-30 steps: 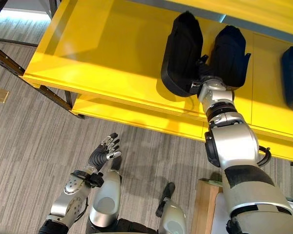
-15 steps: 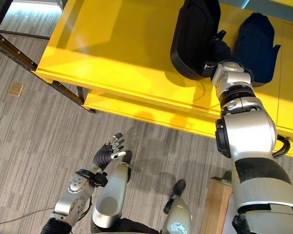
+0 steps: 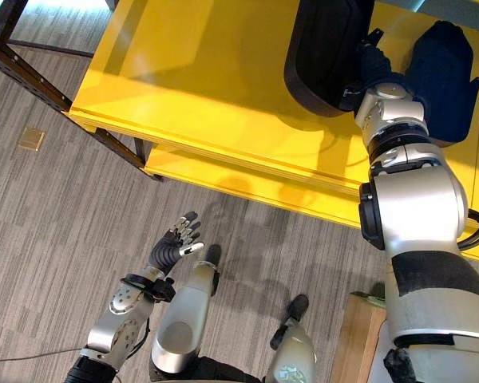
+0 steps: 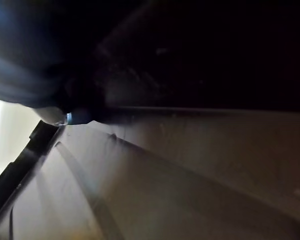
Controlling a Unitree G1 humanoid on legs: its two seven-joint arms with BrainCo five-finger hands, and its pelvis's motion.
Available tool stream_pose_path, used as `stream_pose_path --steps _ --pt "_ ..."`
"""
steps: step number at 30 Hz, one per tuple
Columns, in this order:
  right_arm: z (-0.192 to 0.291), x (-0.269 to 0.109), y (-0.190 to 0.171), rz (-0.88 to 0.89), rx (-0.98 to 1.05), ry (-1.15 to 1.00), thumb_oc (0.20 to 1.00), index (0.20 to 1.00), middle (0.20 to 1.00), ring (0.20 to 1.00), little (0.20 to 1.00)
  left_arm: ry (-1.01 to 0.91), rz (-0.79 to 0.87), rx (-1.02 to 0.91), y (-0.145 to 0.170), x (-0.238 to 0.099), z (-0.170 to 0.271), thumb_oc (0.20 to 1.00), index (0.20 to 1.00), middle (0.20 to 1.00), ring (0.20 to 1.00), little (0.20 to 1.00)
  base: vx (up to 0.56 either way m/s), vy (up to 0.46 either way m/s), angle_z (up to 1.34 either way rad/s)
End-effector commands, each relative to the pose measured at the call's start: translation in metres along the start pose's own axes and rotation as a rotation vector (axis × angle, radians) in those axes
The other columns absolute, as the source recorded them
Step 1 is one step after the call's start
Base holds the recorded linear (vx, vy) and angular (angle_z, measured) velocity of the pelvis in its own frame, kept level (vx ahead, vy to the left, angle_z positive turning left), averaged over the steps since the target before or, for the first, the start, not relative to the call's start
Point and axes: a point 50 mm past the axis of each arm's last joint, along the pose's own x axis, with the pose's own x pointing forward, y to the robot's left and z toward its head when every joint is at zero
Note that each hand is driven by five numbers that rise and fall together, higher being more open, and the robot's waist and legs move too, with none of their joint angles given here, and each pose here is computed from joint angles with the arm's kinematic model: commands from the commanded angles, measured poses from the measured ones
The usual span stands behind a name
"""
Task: Move parts from the plastic box to the shelf.
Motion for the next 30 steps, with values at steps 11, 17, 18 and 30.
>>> stream_pose_path --steps 11,17,18,30 --pt "0.0912 -0.0175 -0.0019 -0.013 0.036 -0.302 1.000 1.000 1.000 1.000 1.000 -0.083 -0.008 -0.044 -0.0089 -0.0123 0.0121 1.000 1.000 1.000 1.000 1.000 0.00 0.000 0.00" --pt "0.0892 -0.0169 -0.0030 -0.020 0.063 -0.298 1.000 1.000 1.000 1.000 1.000 -0.076 -0.010 -0.046 -0.0079 -0.0123 0.0115 1.000 1.000 1.000 1.000 1.000 0.00 0.000 0.00" --pt "0.0874 -0.0164 -0.0021 -0.017 0.064 -0.293 1.000 1.000 1.000 1.000 1.000 -0.073 -0.009 -0.046 -0.0076 -0.0125 0.0107 1.000 1.000 1.000 1.000 1.000 0.00 0.000 0.00" --pt "0.0922 -0.0182 0.0044 -0.006 0.016 -0.319 1.000 1.000 1.000 1.000 1.000 -0.069 -0.004 -0.052 -0.0066 -0.0099 0.0075 1.000 1.000 1.000 1.000 1.000 0.00 0.000 0.00"
